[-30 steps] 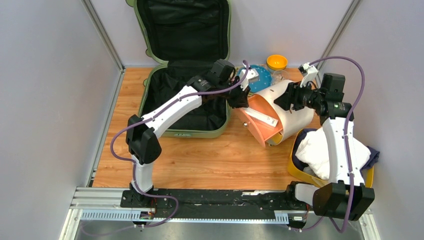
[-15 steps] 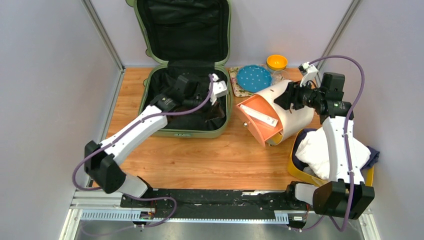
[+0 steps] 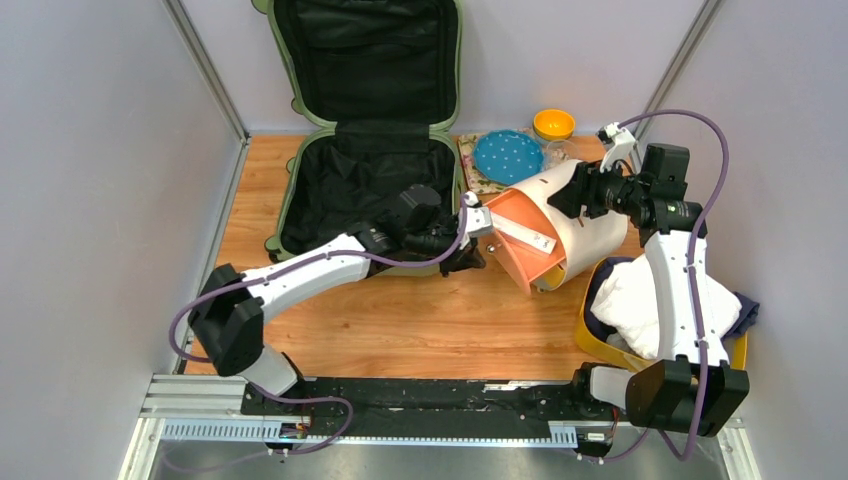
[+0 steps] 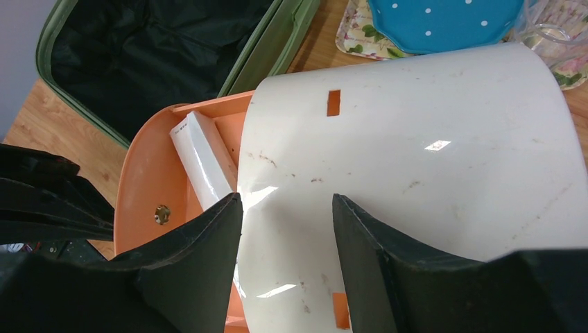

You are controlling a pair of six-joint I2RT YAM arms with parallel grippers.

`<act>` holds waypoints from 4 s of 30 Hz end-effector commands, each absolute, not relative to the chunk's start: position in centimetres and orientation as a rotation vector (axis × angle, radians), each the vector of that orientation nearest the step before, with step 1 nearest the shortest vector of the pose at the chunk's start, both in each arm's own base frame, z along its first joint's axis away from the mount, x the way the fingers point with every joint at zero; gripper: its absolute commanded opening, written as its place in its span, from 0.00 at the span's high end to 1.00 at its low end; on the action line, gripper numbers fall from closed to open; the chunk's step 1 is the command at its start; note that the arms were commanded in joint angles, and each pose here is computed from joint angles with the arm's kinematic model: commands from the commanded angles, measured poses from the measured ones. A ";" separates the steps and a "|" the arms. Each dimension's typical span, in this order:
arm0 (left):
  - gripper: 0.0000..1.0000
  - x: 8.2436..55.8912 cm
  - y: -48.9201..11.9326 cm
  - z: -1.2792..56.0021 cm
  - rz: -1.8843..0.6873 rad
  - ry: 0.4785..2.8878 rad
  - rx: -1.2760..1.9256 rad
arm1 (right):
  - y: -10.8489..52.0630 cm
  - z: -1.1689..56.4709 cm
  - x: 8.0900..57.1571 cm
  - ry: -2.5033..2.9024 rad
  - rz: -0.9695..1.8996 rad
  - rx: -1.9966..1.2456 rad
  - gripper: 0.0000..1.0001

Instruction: Open, take out, and arrange the luggage

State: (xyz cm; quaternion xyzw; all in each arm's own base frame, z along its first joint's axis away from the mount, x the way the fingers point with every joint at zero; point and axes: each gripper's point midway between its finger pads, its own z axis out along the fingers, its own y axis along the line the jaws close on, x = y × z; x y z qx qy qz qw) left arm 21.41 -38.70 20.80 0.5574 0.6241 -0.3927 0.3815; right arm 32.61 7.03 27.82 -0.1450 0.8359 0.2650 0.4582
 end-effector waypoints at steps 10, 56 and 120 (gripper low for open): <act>0.97 26.5 -46.5 24.9 -1.005 1.409 1.201 | 6.9 25.4 32.1 2.170 0.696 -0.272 0.42; 0.54 30.3 -35.5 23.8 -0.939 1.611 1.074 | 5.1 23.5 32.9 2.235 0.025 -0.828 0.29; 0.53 32.4 -33.8 24.1 -0.909 1.626 1.008 | -14.4 22.6 35.5 2.466 -0.276 -0.498 0.54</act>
